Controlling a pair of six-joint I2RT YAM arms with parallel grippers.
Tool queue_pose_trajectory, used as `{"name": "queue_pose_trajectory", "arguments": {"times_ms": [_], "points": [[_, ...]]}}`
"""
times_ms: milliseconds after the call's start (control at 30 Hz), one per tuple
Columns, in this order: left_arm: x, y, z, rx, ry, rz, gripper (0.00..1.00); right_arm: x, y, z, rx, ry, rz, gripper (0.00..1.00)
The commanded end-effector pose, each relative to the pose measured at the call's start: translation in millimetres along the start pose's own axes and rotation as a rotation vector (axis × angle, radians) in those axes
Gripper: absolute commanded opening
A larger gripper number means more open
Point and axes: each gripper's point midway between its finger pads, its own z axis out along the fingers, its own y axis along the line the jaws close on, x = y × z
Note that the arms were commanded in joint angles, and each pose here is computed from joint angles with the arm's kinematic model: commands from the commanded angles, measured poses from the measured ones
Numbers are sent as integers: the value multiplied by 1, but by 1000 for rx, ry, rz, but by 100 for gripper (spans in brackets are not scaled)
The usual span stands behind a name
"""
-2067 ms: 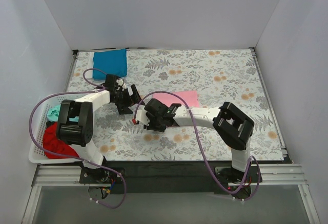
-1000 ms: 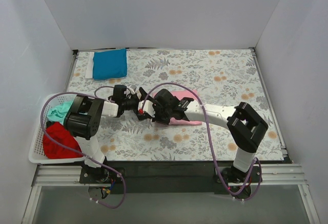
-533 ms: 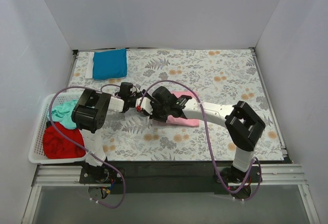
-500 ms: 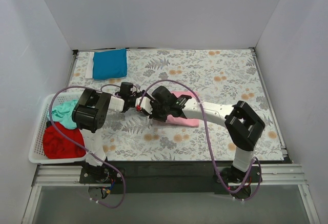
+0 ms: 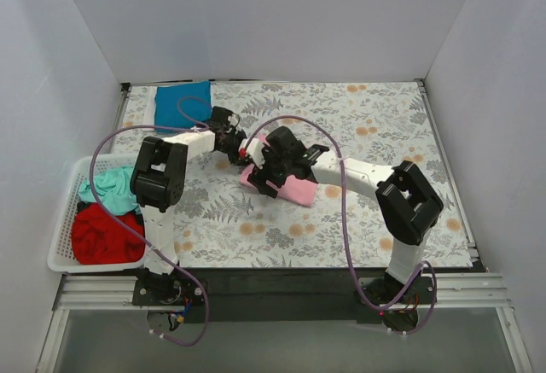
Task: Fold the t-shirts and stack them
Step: Neatly place the folded tshirt to the corner
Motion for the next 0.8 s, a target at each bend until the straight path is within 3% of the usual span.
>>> {"name": "queue_pose_trajectory", "arguments": {"times_ms": [0,33,100,167,367,767], "points": [[-27,48,-14,-283,-22,266,0,-14,-35,-42,65,-94,101,86],[-50,33,-19,-280,-67,333,0,-5,-37,-47,68,-83,117,98],[-75,40,-24,-351,-89,443,0,1,-51,-66,108,-92,129,98],[-119,25,-41,-377,-198,548,0,13,-59,-79,136,-74,133,98],[-207,-11,-78,-407,-410,707,0,50,-73,-93,200,-13,185,98],[-276,-38,-150,-507,-659,827,0,64,-68,-91,187,7,208,98]]}}
